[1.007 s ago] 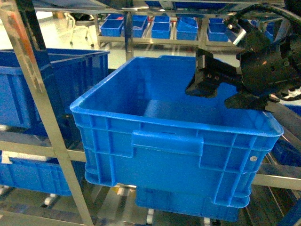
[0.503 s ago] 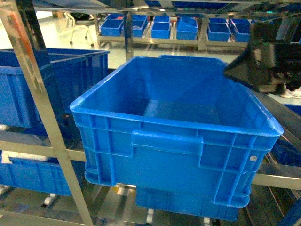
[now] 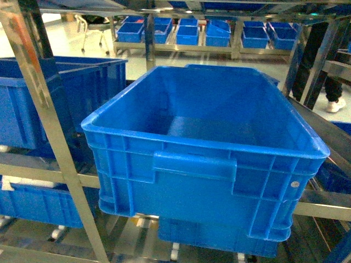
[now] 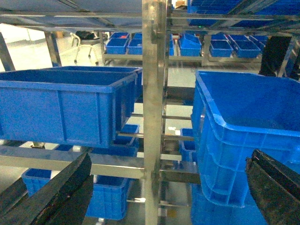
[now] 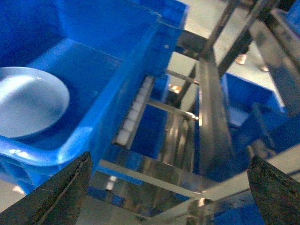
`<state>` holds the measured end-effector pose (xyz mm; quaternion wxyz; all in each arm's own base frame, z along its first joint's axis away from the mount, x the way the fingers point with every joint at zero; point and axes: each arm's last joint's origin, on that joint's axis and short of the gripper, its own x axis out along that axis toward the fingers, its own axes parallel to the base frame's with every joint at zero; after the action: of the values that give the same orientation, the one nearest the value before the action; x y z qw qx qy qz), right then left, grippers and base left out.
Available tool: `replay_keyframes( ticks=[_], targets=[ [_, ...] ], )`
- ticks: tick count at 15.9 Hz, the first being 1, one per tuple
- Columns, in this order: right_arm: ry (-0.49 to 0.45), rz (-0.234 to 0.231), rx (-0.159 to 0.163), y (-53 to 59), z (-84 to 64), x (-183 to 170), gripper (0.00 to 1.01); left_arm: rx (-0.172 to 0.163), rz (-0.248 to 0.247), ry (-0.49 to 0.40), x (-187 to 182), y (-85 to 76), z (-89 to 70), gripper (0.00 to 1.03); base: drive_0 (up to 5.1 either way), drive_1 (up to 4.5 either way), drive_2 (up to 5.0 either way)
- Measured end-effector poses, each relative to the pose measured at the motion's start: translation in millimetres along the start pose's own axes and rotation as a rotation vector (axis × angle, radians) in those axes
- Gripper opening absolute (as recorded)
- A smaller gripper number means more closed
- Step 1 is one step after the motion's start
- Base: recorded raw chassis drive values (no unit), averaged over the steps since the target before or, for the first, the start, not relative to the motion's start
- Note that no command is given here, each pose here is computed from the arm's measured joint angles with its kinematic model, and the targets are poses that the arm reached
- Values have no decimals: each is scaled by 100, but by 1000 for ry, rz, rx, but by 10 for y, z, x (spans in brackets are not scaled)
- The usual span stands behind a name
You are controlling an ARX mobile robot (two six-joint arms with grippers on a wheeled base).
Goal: Place blue tray on left shelf second layer neatly
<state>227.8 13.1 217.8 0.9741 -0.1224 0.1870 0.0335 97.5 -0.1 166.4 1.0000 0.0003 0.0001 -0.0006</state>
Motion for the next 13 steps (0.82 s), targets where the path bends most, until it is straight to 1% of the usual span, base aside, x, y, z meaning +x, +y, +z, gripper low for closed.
replay_keyframes(
  ticks=[1, 2, 3, 4, 5, 6, 7, 8, 10, 12, 13],
  targets=[
    [-6, -79, -19, -81, -98, -73, 98, 0, 1, 0, 0, 0, 0, 98, 0, 0, 0],
    [27, -106, -13, -141, -167, -82, 98, 0, 0, 0, 0, 0, 0, 98, 0, 0, 0],
    [46, -108, -3, -176, -213, -80, 98, 0, 0, 0, 0, 0, 0, 98, 0, 0, 0],
    [60, -89, 18, -182, -239, -81, 98, 0, 0, 0, 0, 0, 0, 98, 0, 0, 0],
    [51, -76, 34, -182, -233, -81, 98, 0, 0, 0, 0, 0, 0, 98, 0, 0, 0],
    [-103, -78, 79, -124, -239, -53, 91, 0, 1, 0, 0, 0, 0, 98, 0, 0, 0],
    [-219, -69, 138, -60, -319, -104, 80, 0, -1, 0, 0, 0, 0, 98, 0, 0, 0],
    [-254, -57, 161, -26, -380, -139, 75, 0, 0, 0, 0, 0, 0, 98, 0, 0, 0],
    [-294, -57, 183, -5, -437, -192, 67, 0, 1, 0, 0, 0, 0, 98, 0, 0, 0],
    [-391, -70, 220, -12, -416, -342, 43, 0, 0, 0, 0, 0, 0, 98, 0, 0, 0],
    [-385, -67, 228, 4, -478, -389, 31, 0, 0, 0, 0, 0, 0, 98, 0, 0, 0]
  ],
)
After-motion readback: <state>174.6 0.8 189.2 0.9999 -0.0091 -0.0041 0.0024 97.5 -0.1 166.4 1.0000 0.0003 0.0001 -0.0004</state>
